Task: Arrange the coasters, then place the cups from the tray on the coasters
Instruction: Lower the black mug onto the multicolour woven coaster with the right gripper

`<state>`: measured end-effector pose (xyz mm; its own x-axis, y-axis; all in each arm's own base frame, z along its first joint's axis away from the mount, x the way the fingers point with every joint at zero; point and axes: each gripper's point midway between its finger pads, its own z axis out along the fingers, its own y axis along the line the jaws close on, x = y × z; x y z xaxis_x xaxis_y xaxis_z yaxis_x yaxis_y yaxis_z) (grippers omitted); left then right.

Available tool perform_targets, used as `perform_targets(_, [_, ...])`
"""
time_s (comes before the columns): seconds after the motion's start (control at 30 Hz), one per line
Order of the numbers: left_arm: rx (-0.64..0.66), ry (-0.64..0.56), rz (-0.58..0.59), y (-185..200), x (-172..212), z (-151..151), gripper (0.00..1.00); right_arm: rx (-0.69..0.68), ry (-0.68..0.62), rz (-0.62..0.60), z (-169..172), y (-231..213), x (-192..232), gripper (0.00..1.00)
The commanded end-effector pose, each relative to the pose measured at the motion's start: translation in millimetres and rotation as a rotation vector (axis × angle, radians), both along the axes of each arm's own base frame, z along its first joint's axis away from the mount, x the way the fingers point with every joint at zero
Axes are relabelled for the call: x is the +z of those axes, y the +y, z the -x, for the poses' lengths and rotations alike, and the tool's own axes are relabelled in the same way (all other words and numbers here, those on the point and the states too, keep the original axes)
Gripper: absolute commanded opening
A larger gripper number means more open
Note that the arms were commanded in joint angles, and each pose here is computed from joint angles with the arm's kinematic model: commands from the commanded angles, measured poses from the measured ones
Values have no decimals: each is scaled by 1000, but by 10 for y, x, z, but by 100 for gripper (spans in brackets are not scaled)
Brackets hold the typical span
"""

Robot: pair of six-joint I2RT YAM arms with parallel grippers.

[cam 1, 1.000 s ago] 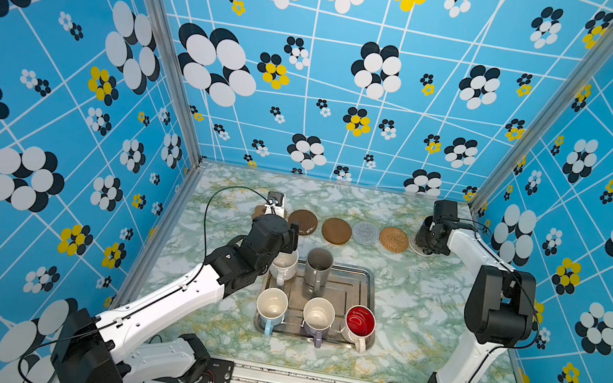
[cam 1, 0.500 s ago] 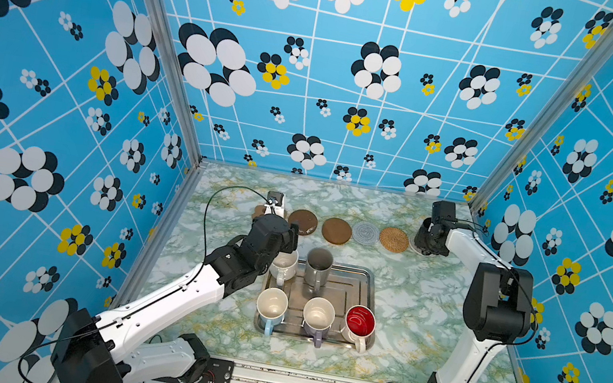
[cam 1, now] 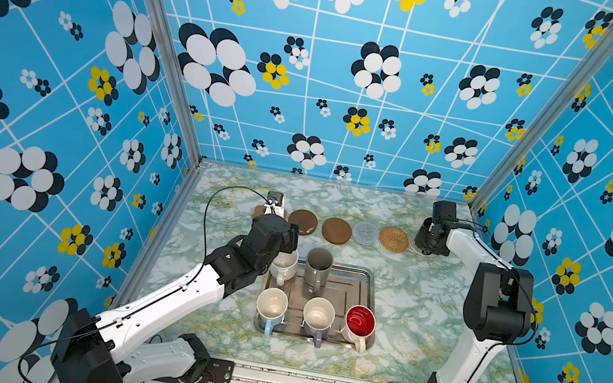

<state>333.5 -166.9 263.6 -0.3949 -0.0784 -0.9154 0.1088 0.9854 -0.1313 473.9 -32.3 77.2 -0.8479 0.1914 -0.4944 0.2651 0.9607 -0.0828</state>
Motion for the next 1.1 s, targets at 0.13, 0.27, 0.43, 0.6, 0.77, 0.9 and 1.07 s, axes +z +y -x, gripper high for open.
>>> perform_targets(0.13, [9, -11, 18, 60, 18, 25, 71, -14, -64, -21, -152, 0, 147, 0])
perform_targets(0.27, [11, -14, 20, 72, 27, 36, 71, -18, -57, -16, -139, -11, 134, 0])
perform_targets(0.43, [12, -17, 21, 84, 34, 48, 71, -15, -41, -16, -132, -2, 94, 0])
perform_targets(0.6, [14, -18, 23, 93, 38, 55, 71, -14, -17, -24, -117, 7, 33, 0])
perform_targets(0.77, [15, -19, 23, 98, 43, 57, 71, -17, -16, -22, -109, 3, 46, 0])
perform_targets(0.9, [12, -21, 24, 91, 49, 58, 71, -18, -10, -20, -85, -1, 48, 0])
perform_targets(1.07, [11, -21, 22, 94, 49, 60, 71, -19, -2, -19, -59, -5, 53, 0])
